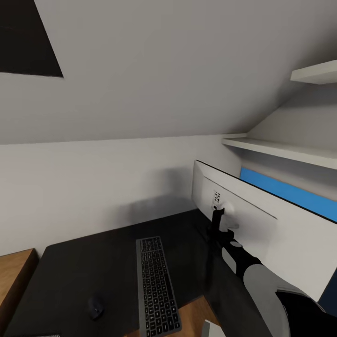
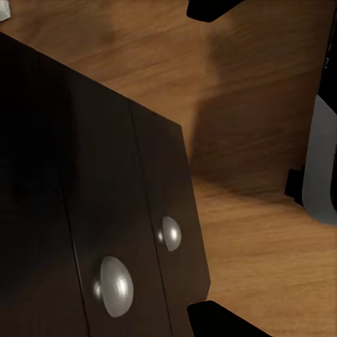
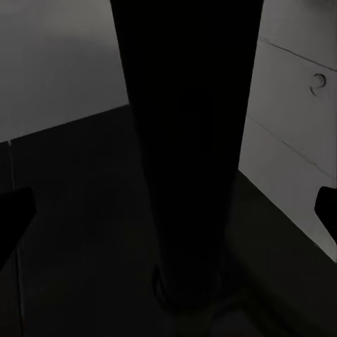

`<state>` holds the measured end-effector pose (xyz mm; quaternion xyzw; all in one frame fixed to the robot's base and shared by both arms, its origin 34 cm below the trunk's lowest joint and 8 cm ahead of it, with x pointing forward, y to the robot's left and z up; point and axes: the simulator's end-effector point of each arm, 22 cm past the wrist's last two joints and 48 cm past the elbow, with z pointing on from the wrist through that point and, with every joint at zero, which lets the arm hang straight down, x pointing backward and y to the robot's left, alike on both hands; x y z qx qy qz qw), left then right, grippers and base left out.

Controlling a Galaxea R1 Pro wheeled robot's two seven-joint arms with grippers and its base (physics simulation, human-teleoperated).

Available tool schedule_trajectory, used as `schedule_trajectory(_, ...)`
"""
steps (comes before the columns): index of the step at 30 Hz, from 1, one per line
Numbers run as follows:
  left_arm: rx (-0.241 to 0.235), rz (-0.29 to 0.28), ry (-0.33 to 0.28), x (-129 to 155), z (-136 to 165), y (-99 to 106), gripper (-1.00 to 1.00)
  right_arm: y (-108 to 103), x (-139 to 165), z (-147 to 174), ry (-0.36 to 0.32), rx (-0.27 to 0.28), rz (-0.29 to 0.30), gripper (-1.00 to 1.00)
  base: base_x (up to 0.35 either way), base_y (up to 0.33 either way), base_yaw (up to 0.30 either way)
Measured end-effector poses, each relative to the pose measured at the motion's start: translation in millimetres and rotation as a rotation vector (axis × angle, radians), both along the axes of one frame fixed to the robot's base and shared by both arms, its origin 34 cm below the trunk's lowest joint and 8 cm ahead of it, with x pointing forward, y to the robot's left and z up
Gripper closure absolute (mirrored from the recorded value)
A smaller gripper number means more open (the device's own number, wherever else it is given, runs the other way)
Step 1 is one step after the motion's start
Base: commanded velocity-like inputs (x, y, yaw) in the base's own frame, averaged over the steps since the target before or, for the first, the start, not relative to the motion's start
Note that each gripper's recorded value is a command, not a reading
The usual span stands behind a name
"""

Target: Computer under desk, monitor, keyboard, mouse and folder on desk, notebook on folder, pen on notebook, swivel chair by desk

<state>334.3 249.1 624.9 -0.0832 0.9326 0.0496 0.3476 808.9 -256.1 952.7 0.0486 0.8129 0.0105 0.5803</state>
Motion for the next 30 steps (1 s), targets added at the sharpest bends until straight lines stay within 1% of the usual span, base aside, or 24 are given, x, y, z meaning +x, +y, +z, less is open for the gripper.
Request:
schedule_trajectory(5,-0.001,0.0,0.0,-0.4,-0.1,0.0,-1.0,0.0,-0.2,0.3,0.0,0.0,0.0,-1.0,0.12,0.0,0.0)
schedule_trajectory(15,-0.001,-0.001,0.003,-1.0,-0.7,-0.4,-1.0,0.0,0.0,-0.1,0.0,0.0,0.0,-1.0,0.018,0.0,0.0)
schedule_trajectory(23,-0.001,-0.003,0.002,-1.0,-0.6,-0.5,-1.0,0.0,-0.1,0.1,0.0,0.0,0.0,-1.0,0.143,-0.028,0.0)
schedule_trajectory(30,-0.001,-0.002,0.003,-0.9,-0.7,-0.4,-1.0,0.0,0.1,-0.1,0.0,0.0,0.0,-1.0,0.018,-0.004,0.0)
